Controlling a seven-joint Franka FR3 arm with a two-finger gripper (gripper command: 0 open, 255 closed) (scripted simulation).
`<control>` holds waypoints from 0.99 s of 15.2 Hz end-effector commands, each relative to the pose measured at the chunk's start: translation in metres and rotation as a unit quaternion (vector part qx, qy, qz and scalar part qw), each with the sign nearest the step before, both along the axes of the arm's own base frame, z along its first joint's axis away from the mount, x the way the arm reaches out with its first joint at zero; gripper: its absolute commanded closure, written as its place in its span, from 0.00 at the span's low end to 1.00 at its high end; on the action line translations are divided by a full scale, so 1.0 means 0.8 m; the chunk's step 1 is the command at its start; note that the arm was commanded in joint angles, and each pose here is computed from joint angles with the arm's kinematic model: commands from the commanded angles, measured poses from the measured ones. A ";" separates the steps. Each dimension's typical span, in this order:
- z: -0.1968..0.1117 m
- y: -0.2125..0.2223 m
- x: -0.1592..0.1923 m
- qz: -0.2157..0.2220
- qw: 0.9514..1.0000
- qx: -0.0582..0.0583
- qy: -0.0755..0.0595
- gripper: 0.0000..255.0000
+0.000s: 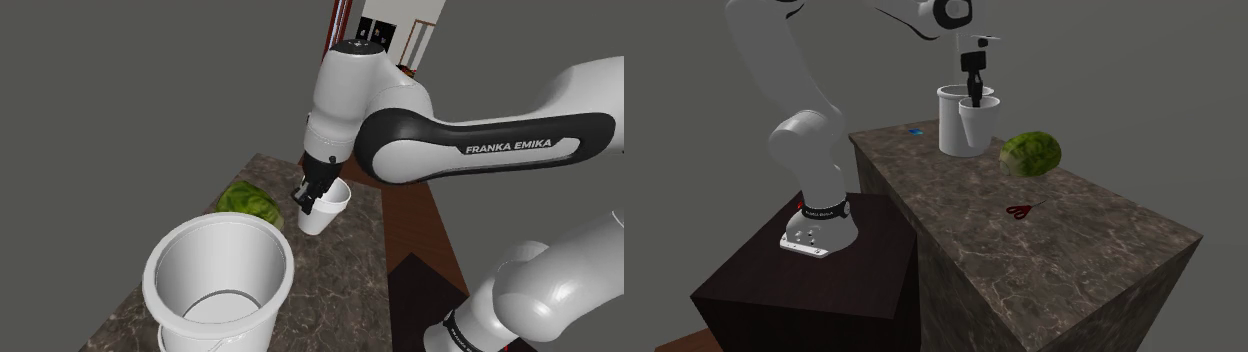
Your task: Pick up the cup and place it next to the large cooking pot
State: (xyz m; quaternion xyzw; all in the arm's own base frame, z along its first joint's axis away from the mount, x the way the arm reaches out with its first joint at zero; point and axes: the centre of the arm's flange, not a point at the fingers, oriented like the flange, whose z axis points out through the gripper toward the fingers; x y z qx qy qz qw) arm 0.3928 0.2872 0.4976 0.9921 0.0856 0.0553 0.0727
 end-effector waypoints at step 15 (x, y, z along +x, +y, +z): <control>-0.106 0.000 -0.001 0.000 1.000 0.000 0.000 1.00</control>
